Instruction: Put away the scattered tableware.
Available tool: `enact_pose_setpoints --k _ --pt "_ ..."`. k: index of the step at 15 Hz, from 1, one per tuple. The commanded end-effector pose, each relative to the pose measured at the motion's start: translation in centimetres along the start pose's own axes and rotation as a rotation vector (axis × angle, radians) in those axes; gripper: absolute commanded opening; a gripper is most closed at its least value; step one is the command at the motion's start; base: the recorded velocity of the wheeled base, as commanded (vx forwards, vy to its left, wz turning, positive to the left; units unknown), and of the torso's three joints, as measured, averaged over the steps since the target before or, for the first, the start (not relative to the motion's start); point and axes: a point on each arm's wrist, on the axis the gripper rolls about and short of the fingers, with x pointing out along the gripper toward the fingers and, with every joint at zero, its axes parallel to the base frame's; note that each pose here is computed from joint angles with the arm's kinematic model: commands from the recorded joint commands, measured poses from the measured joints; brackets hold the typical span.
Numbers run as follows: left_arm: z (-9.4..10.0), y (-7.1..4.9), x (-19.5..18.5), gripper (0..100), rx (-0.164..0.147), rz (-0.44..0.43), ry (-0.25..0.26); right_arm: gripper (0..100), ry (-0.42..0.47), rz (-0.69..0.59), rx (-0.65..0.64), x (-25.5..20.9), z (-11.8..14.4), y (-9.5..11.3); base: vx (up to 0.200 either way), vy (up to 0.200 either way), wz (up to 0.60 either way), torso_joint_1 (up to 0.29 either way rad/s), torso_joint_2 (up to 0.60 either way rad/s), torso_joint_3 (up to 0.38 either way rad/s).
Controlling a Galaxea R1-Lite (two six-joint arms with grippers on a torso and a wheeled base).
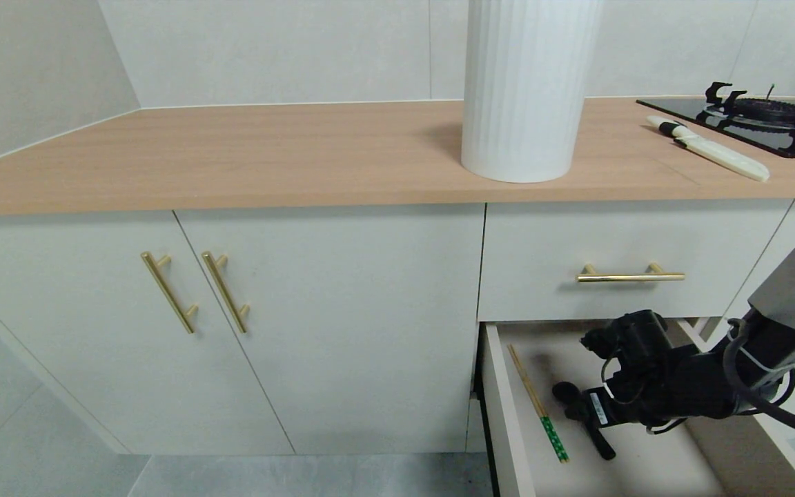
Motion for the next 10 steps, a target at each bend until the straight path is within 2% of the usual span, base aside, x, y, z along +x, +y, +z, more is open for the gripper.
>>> enact_pose_setpoints --k 1,7,10 --pt "0.0 0.0 0.0 100 0.000 0.001 0.000 100 -0.002 0.000 0.000 0.0 0.0 0.0 0.000 0.000 0.00 0.000 0.00 0.000" --pt "0.0 0.0 0.0 100 0.000 -0.001 0.000 100 -0.009 -0.004 -0.001 -0.3 0.1 0.0 0.000 0.000 0.00 0.000 0.00 0.000" --pt "0.0 0.0 0.0 100 0.000 -0.001 0.000 100 -0.040 -0.062 0.002 -1.2 0.5 -0.1 0.000 0.000 0.00 0.000 0.00 0.000"
